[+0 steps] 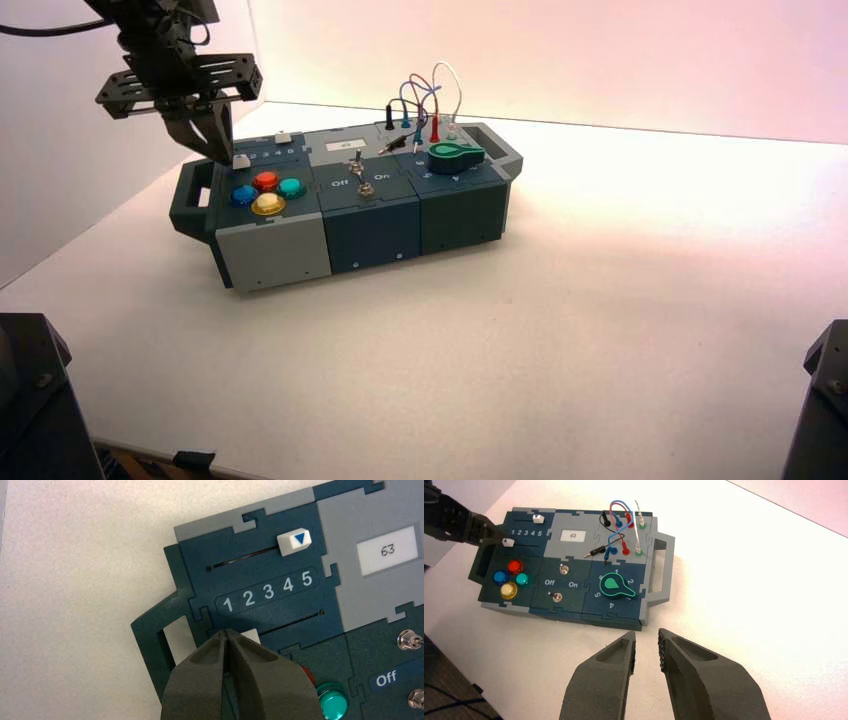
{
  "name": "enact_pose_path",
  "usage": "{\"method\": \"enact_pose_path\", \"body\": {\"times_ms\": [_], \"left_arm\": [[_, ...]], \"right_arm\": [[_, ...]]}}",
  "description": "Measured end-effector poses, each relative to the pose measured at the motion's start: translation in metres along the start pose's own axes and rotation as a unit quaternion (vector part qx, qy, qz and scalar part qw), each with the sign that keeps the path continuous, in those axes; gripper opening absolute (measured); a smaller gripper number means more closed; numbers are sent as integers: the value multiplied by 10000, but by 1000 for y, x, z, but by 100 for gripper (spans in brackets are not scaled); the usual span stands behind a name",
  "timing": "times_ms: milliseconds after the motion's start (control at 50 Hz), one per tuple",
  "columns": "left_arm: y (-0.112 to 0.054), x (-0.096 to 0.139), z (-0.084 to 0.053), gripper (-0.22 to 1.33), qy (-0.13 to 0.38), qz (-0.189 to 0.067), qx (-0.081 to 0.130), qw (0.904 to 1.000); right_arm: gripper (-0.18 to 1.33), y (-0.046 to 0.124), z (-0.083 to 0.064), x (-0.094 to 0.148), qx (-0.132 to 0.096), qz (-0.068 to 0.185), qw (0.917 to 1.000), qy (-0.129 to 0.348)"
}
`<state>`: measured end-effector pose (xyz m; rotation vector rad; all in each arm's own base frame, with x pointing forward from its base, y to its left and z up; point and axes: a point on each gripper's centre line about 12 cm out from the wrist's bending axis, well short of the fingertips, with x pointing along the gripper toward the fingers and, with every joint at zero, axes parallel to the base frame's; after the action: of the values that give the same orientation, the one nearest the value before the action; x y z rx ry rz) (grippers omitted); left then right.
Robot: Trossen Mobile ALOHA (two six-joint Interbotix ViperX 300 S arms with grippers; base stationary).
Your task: Move the bottom slider to position 5.
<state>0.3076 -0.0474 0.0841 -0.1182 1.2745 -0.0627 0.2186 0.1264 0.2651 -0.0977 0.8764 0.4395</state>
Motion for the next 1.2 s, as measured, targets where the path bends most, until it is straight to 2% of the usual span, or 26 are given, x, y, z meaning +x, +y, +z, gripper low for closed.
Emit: {"method": "enact_pose_path", "body": {"times_ms": [620,1200], "left_arm": [[-26,12,12,-16,91,-134,261,9995],[-45,20,22,-16,81,-230,401,9989]], "right_arm": [[56,-1,-1,3,7,-12,10000,52],[56,-1,-1,3,6,-22,10000,51]]}}
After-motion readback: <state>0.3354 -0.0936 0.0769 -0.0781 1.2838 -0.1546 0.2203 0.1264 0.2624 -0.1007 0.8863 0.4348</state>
